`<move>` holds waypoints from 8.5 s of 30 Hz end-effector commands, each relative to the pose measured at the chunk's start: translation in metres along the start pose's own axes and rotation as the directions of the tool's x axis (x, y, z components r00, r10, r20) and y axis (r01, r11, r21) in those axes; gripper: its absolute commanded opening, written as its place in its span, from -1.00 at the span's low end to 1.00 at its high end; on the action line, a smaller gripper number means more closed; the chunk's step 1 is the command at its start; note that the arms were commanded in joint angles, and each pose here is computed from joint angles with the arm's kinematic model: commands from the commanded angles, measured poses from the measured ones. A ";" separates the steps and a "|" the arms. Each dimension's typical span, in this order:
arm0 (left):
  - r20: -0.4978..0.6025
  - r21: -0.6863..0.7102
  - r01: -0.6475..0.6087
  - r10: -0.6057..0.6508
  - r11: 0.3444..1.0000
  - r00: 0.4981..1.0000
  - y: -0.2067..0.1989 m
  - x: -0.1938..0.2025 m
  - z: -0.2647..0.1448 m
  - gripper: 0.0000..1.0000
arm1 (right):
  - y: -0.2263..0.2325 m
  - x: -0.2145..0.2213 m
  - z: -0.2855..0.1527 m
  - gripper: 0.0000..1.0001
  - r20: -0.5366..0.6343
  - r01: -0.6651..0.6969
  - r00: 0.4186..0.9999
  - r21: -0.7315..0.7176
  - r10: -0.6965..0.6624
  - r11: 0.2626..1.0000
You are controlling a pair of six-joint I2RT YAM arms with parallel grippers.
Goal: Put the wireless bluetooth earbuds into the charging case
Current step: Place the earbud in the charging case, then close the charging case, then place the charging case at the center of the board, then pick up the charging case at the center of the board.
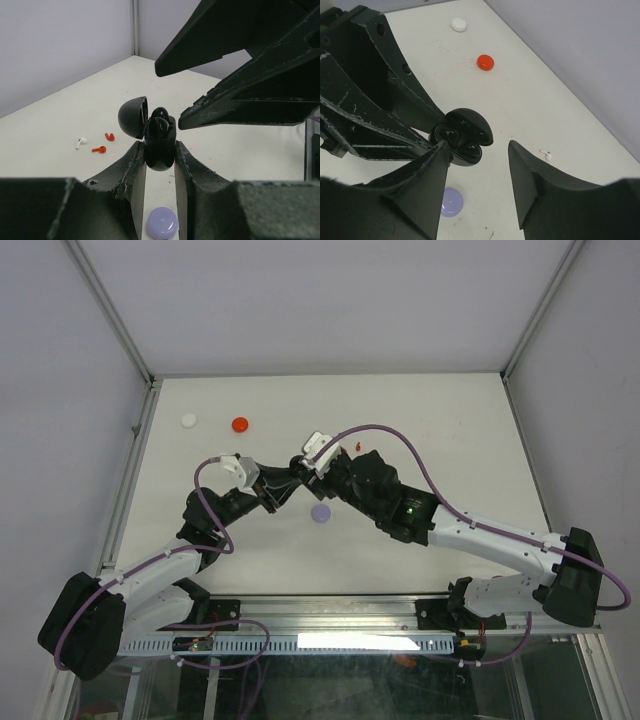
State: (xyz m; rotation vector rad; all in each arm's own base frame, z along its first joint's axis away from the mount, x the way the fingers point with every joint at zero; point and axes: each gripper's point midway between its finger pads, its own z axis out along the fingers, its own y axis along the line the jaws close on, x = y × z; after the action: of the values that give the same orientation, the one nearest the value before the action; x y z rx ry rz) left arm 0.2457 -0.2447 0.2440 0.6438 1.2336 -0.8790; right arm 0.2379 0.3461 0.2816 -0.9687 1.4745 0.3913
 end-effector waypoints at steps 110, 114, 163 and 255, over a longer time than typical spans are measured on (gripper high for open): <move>-0.167 -0.674 0.608 -0.889 0.419 0.426 0.016 0.194 -0.037 -0.39 | -0.095 0.082 -0.096 0.65 -0.092 -0.385 0.899 0.301 0.428 0.872; -0.200 -0.676 0.599 -0.889 0.430 0.413 0.006 0.199 -0.035 -0.21 | -0.095 0.082 -0.095 0.65 -0.092 -0.384 0.899 0.305 0.428 0.872; -0.371 -0.886 -0.127 -0.518 0.446 0.771 0.339 0.126 -0.059 0.49 | -0.099 0.090 -0.096 0.66 -0.127 -0.358 0.899 0.338 0.419 0.870; -0.041 0.424 -0.772 0.861 0.474 0.506 -0.024 0.004 0.052 -0.06 | -0.020 0.037 -0.013 0.32 -0.387 -0.662 0.744 -0.309 0.546 0.683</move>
State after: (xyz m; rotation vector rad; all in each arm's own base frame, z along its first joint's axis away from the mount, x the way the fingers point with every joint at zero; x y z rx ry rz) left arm 0.2580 -0.2979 0.2275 1.5592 0.9016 -0.2141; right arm 0.2466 0.3023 0.2238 -0.8256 2.1170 1.0716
